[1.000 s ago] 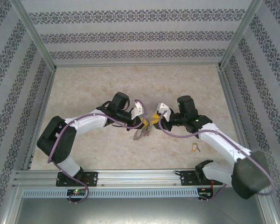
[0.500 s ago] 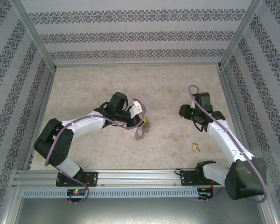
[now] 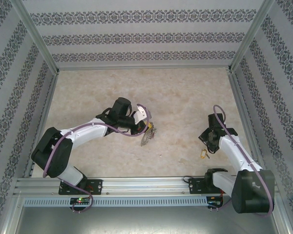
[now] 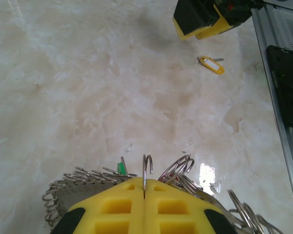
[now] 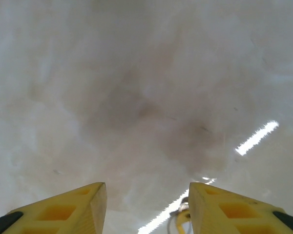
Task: Put the keys on the keyring
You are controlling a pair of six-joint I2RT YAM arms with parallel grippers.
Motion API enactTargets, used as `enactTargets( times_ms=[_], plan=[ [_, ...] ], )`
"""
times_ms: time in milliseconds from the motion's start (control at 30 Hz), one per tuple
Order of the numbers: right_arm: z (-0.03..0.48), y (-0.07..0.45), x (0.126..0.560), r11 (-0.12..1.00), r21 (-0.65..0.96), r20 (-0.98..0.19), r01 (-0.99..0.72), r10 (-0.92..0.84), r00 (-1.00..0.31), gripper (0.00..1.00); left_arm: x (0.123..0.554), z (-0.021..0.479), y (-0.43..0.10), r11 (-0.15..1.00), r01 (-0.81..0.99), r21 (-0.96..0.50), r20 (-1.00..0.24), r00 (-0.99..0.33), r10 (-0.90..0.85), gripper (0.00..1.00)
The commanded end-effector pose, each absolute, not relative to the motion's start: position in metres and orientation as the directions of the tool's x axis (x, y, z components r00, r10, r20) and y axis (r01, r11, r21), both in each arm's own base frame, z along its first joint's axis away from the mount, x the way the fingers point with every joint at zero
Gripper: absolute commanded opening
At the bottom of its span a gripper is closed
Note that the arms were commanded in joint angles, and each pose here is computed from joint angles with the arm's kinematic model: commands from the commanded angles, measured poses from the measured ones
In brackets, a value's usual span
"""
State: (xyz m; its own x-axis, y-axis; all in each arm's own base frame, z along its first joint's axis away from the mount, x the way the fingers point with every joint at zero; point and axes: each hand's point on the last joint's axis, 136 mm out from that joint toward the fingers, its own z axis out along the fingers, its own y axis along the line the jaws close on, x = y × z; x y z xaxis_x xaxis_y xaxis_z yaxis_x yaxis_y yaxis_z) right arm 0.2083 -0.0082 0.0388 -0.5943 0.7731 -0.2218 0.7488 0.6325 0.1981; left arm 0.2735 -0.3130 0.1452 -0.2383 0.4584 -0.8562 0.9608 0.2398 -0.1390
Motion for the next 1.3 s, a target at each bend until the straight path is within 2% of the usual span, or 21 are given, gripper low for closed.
enactTargets(
  times_ms=[0, 467, 733, 867, 933, 1000, 1133, 1200, 1267],
  plan=[
    [0.029, -0.011, 0.188, 0.594, 0.114, -0.200, 0.796, 0.799, -0.567, 0.49, 0.276, 0.165, -0.313, 0.235, 0.967, -0.098, -0.888, -0.192, 0.418, 0.00],
    [0.013, 0.023, 0.183, 0.561, 0.158, -0.130, 0.813, 0.828, -0.546, 0.49, 0.273, 0.173, -0.307, 0.235, 0.970, -0.067, -0.893, -0.164, 0.420, 0.00],
    [0.008, 0.047, 0.204, 0.467, 0.319, -0.057, 0.825, 0.878, -0.475, 0.48, 0.273, 0.174, -0.306, 0.237, 0.969, -0.067, -0.893, -0.164, 0.420, 0.00],
    [0.015, 0.065, 0.222, 0.470, 0.395, -0.006, 0.789, 0.860, -0.509, 0.47, 0.273, 0.175, -0.306, 0.240, 0.968, -0.066, -0.892, -0.165, 0.420, 0.00],
    [0.025, 0.079, 0.239, 0.499, 0.456, 0.001, 0.737, 0.827, -0.562, 0.48, 0.274, 0.175, -0.306, 0.241, 0.968, -0.065, -0.893, -0.165, 0.419, 0.00],
    [0.034, 0.084, 0.251, 0.580, 0.462, -0.038, 0.671, 0.769, -0.639, 0.49, 0.274, 0.175, -0.306, 0.244, 0.968, -0.067, -0.892, -0.167, 0.419, 0.00],
    [0.051, 0.067, 0.261, 0.797, 0.284, -0.161, 0.533, 0.588, -0.793, 0.48, 0.275, 0.178, -0.305, 0.247, 0.967, -0.066, -0.892, -0.168, 0.421, 0.00],
    [0.055, 0.053, 0.261, 0.857, 0.174, -0.199, 0.485, 0.513, -0.835, 0.46, 0.274, 0.179, -0.305, 0.249, 0.967, -0.062, -0.891, -0.166, 0.423, 0.00],
    [0.056, 0.051, 0.264, 0.900, 0.130, -0.205, 0.416, 0.435, -0.877, 0.46, 0.274, 0.180, -0.304, 0.253, 0.966, -0.057, -0.890, -0.164, 0.425, 0.00]
  ],
)
